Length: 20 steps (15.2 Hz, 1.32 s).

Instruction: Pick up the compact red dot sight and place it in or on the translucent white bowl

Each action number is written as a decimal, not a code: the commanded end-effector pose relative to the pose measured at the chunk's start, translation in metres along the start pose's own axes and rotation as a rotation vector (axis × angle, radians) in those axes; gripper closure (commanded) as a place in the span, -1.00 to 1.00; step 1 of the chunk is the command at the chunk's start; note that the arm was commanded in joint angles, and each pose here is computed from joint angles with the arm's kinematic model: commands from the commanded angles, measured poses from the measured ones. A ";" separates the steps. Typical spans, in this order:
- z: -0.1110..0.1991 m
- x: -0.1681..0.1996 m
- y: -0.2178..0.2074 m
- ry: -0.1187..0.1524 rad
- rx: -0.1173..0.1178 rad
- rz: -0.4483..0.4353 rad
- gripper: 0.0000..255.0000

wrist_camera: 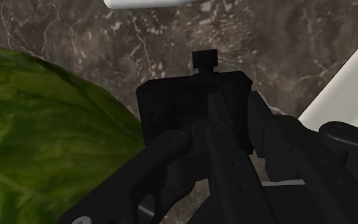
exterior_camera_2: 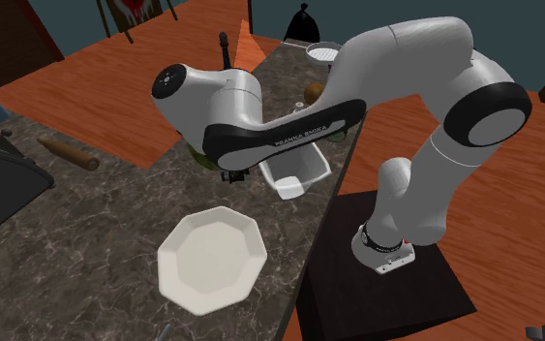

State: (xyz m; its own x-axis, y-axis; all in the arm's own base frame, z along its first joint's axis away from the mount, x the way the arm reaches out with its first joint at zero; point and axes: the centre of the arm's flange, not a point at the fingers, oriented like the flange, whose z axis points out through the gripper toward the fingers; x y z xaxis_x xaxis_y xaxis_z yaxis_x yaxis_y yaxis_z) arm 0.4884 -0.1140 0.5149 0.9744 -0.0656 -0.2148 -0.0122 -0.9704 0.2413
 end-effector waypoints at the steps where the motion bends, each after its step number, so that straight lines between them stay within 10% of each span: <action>1: -0.010 -0.003 0.003 0.000 0.000 0.000 1.00; 20: -0.105 -0.024 0.027 0.000 0.000 0.000 1.00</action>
State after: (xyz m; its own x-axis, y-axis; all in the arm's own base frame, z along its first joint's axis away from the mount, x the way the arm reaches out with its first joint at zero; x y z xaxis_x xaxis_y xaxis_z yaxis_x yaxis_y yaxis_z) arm 0.4890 -0.1130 0.6199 0.9744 -0.0656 -0.2149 -0.0121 -0.9704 0.2412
